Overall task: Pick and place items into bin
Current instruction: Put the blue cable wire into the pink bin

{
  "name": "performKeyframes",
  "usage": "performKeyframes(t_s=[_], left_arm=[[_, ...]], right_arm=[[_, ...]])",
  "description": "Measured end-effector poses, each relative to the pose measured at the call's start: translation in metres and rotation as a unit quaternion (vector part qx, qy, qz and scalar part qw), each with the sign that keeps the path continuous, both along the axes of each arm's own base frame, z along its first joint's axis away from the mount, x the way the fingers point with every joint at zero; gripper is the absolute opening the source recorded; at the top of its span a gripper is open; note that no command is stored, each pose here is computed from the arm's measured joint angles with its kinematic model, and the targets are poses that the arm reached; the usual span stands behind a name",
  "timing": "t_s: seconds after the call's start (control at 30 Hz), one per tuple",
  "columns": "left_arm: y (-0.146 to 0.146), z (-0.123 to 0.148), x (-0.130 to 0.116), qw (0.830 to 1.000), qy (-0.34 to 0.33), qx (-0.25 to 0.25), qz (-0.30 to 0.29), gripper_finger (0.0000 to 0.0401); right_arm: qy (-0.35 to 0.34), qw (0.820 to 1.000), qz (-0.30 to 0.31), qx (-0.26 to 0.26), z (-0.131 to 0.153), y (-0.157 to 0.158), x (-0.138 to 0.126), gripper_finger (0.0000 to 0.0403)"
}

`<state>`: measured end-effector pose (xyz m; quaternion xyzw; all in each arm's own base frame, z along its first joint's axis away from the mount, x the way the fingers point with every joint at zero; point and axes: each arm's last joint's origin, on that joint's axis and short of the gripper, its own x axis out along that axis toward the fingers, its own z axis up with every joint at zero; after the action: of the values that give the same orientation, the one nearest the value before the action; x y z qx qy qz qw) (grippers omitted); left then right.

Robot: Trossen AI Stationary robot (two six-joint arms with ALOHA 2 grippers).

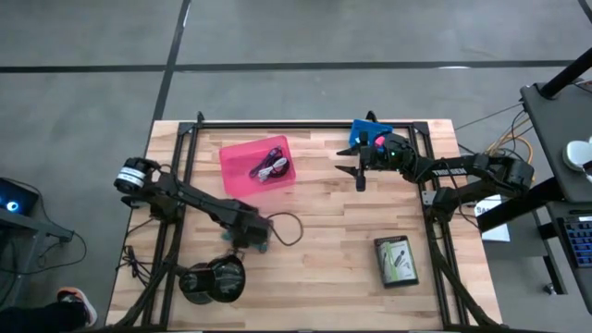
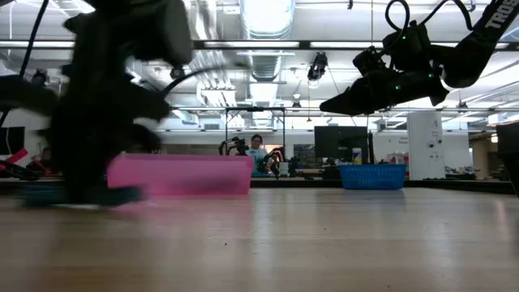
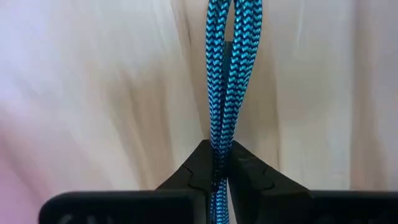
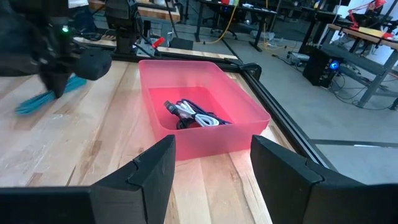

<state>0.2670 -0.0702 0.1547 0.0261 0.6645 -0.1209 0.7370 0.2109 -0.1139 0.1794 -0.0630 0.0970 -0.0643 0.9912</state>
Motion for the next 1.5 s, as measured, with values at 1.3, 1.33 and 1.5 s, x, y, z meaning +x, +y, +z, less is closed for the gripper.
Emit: performKeyframes(t_s=[1.3,1.33,1.5], left_arm=[[0.133,0.069,0.027,0.774,-0.238,0.391,0.437,0.0052],[0.134,0.068,0.027,0.769,-0.241,0.386,0.449,0.0063],[0.136,0.066,0.027,0.766,-0.241,0.38,0.459,0.0111]], right_arm=[[0.01,1.0,0.0,0.004,-0.002,0.0,0.0,0.0196],[0.01,1.0,0.0,0.004,-0.002,0.0,0.0,0.0196],[0.01,1.0,0.0,0.004,-0.002,0.0,0.0,0.0196]])
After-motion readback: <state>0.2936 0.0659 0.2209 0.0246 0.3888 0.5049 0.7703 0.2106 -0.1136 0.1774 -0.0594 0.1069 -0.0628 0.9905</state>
